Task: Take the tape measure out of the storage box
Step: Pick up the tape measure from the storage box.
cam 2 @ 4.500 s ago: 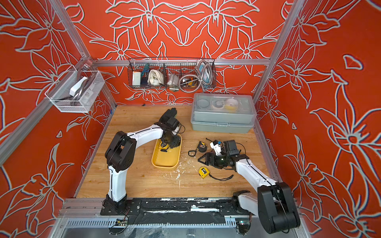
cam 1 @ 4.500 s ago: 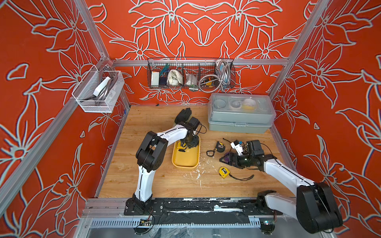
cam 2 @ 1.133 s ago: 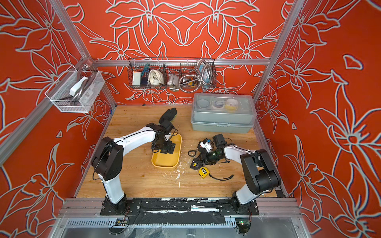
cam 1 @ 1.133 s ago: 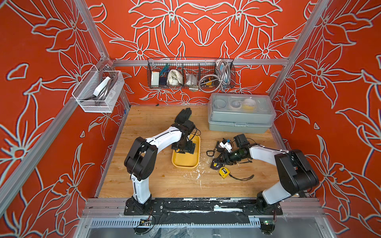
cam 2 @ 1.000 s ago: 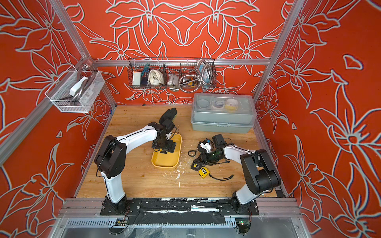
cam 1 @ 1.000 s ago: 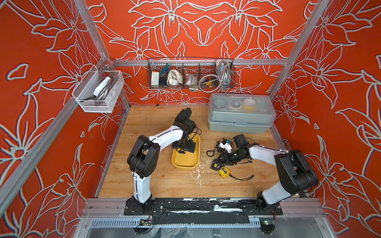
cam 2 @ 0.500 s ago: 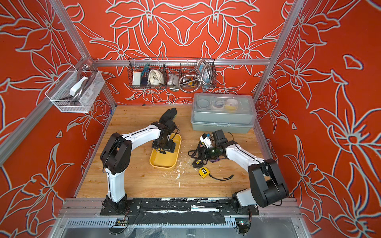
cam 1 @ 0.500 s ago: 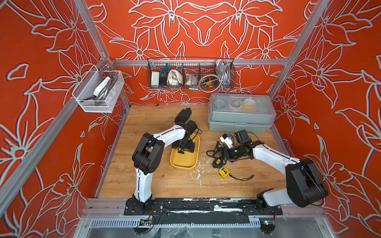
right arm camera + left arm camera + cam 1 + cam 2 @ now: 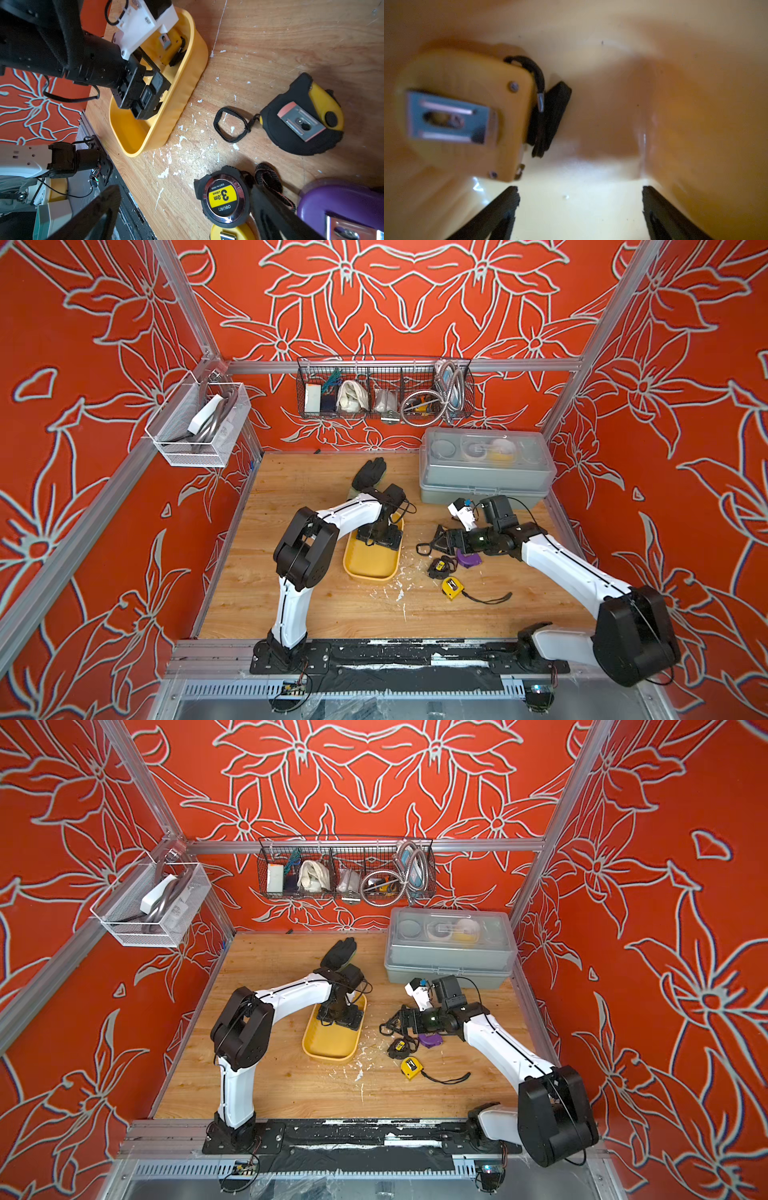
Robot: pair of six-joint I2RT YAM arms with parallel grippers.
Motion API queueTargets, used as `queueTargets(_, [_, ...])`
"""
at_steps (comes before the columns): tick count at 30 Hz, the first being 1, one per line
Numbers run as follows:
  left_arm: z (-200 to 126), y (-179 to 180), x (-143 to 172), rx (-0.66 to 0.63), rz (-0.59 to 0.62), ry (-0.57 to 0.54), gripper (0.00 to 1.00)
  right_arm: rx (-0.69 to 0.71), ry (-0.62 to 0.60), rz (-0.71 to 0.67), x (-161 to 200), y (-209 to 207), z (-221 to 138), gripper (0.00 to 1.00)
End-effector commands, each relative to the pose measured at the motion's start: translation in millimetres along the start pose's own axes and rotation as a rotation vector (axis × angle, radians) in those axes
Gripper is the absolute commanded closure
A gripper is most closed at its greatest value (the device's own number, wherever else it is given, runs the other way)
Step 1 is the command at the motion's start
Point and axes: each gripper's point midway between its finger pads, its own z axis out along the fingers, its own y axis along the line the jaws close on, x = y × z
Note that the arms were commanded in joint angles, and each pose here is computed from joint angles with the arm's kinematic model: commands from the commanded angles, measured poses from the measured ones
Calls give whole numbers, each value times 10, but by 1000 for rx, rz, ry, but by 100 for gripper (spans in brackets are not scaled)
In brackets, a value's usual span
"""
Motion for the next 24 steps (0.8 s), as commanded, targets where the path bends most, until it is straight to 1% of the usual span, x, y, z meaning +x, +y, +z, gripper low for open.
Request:
queueTargets(1, [-262,-56,-59,23,29,-62,2,24,13,10,38,-36,-8,0])
queueTargets(5, [-471,108,-140,-56,-6,-135,2,17,6,8,11,-31,12,0])
queueTargets(8, [-513,224,-224,-86,-63,-154,2,10,5,11,0,-34,35,0])
queueTargets(11, [-443,243,-294,-94,-75,-150,2,7,0,10,-5,-33,38,0])
queueTargets(16, [-229,255,-371,-115,-76,-135,2,20,-7,4,11,-38,6,0])
queueTargets(24, [-54,275,-478,-115,-89,-194,2,44,-18,-7,70,-47,-61,0])
